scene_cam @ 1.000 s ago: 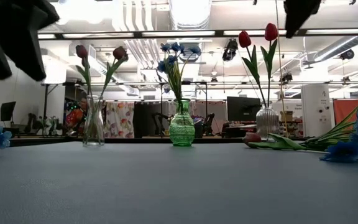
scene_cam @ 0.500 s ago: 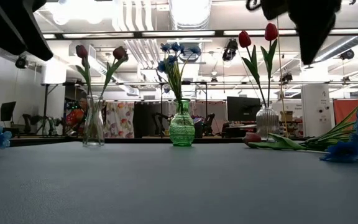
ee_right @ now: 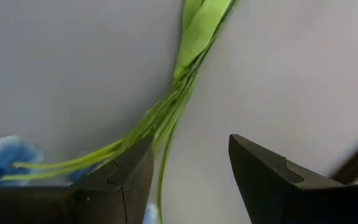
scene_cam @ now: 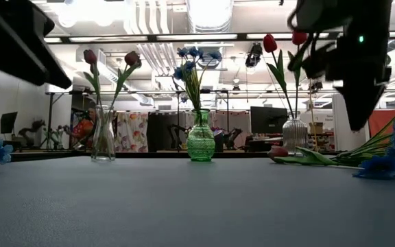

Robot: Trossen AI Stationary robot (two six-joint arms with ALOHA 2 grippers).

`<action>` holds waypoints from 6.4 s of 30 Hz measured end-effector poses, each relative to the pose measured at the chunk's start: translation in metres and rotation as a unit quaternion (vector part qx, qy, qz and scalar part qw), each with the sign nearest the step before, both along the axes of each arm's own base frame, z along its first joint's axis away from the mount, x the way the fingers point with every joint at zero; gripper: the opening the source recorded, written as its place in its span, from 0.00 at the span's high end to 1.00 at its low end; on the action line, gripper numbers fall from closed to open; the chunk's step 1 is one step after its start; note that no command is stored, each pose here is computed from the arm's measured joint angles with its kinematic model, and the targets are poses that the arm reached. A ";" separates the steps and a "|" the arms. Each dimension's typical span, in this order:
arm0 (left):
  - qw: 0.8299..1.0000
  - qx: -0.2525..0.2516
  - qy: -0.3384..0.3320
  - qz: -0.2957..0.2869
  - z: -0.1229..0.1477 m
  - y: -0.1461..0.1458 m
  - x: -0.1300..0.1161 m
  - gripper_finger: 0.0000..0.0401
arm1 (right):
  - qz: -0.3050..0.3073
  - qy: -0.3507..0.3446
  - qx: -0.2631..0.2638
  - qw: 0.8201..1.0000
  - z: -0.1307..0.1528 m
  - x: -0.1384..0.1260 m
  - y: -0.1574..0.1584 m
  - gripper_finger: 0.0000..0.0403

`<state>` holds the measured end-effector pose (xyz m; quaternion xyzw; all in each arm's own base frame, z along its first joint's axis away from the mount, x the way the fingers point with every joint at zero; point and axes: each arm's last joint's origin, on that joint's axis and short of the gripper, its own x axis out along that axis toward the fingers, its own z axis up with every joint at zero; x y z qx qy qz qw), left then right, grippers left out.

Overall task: Sort flowers into vase by color
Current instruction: Put the right blue flower into the green vase

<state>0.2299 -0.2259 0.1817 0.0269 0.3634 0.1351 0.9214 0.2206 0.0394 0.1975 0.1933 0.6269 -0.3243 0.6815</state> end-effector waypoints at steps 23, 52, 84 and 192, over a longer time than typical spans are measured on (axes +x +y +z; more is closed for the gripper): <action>0.997 0.035 -0.058 0.024 0.005 0.002 0.007 0.49 | -0.015 -0.054 0.030 0.998 -0.051 -0.007 -0.018 0.61; 0.991 0.004 -0.074 -0.108 0.018 0.001 0.042 0.49 | 0.062 -0.021 0.036 0.997 0.026 0.010 -0.015 0.95; 0.957 0.179 -0.197 -0.116 0.056 0.087 0.120 0.49 | 0.193 -0.128 0.070 0.970 0.070 0.041 0.055 0.96; 0.938 0.143 -0.261 0.176 0.033 0.066 0.109 1.00 | 0.112 -0.607 -0.144 0.774 0.035 0.033 0.119 0.43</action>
